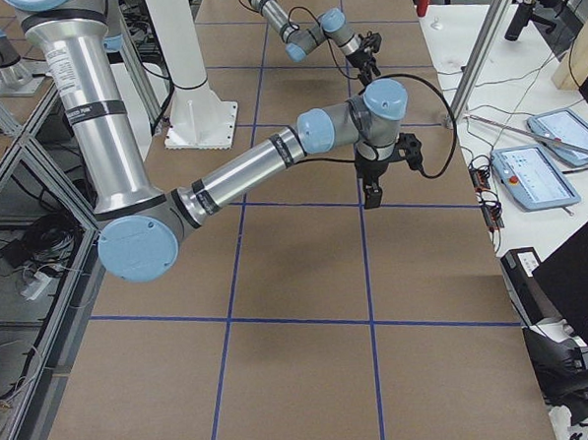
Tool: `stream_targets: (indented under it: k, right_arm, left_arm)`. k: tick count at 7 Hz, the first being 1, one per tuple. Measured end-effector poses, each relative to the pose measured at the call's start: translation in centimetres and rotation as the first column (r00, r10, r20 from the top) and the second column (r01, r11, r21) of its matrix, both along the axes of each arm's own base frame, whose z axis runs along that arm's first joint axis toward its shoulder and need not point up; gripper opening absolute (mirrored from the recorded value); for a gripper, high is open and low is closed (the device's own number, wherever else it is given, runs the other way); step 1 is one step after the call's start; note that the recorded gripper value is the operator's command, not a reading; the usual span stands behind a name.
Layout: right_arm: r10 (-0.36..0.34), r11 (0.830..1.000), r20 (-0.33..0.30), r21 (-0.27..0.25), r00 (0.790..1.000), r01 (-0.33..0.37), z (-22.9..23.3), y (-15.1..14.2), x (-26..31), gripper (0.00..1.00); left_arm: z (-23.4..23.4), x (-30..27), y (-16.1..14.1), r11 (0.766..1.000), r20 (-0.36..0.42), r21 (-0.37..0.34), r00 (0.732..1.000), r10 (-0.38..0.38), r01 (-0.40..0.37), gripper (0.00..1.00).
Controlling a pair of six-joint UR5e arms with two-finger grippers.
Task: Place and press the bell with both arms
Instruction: 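Withdraw the left arm while the right arm moves toward the bell, then position the right gripper directly above the bell's button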
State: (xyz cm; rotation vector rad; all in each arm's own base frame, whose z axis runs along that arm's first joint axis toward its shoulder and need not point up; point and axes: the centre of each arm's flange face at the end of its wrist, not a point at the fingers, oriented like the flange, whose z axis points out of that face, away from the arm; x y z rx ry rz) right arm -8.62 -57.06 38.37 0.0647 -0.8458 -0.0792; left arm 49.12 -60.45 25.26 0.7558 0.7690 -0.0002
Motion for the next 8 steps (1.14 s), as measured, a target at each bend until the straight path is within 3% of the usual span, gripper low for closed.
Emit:
stream_targets:
  k: [1,4,6,8]
  right_arm:
    - [0.016,1.000,-0.011,-0.012,1.000,-0.016,-4.4,-0.8,-5.3,0.86]
    - [0.075,0.993,0.003,-0.089,0.997,-0.075,-15.2,0.3,-18.9,0.02]
    - [0.116,0.984,0.012,-0.139,0.993,-0.113,-20.7,0.7,-26.6,0.00]
    - [0.133,0.979,0.019,-0.156,0.991,-0.128,-24.2,-1.0,-34.2,0.00]
  left_arm:
    - [4.2,-4.2,0.3,0.999,0.040,-0.003,0.998,0.046,-0.046,1.00]
    - [15.1,-19.4,3.0,0.983,0.116,-0.038,0.976,0.182,-0.179,1.00]
    - [19.5,-26.2,4.3,0.973,0.134,-0.070,0.965,0.227,-0.219,1.00]
    - [21.9,-29.0,6.1,0.969,0.145,-0.091,0.960,0.241,-0.230,1.00]
